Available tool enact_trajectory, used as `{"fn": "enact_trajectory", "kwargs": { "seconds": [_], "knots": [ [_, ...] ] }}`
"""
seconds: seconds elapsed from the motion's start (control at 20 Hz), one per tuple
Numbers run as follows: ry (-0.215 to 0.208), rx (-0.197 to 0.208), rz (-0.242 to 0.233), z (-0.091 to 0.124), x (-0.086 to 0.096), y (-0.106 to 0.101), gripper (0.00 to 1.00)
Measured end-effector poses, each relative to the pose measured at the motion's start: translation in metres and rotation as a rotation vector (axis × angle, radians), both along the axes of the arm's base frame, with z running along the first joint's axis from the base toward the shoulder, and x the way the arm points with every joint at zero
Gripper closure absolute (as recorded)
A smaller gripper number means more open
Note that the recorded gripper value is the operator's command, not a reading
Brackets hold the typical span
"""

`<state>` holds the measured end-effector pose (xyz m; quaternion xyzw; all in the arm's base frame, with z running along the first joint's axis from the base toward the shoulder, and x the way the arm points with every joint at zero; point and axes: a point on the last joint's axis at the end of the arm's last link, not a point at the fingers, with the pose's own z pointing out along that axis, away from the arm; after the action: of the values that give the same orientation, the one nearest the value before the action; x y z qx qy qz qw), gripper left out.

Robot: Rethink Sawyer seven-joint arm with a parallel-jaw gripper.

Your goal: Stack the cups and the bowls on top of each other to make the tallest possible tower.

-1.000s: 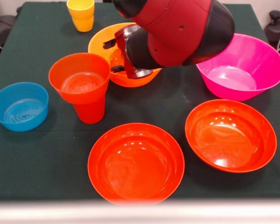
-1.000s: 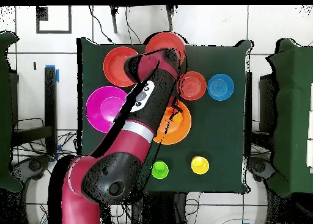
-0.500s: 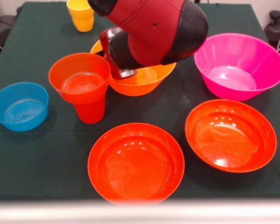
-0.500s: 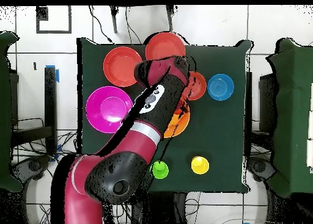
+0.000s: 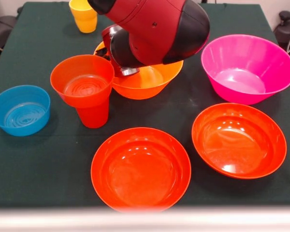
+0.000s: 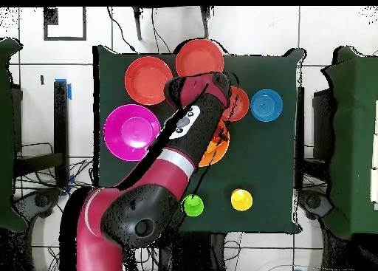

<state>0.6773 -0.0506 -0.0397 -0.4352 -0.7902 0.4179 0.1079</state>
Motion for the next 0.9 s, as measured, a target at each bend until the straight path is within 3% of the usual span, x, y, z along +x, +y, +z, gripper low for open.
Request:
{"fn": "enact_trajectory", "kwargs": {
  "seconds": [0.25, 0.4, 0.7, 0.9],
  "knots": [
    [0.016, 0.016, -0.055, 0.020, -0.005, 0.009, 1.00],
    [0.010, 0.046, -0.102, 0.040, -0.005, 0.015, 1.00],
    [-0.038, 0.096, -0.163, 0.081, -0.001, 0.012, 1.00],
    [-0.067, 0.131, -0.224, 0.107, -0.005, -0.004, 1.00]
  ]
}}
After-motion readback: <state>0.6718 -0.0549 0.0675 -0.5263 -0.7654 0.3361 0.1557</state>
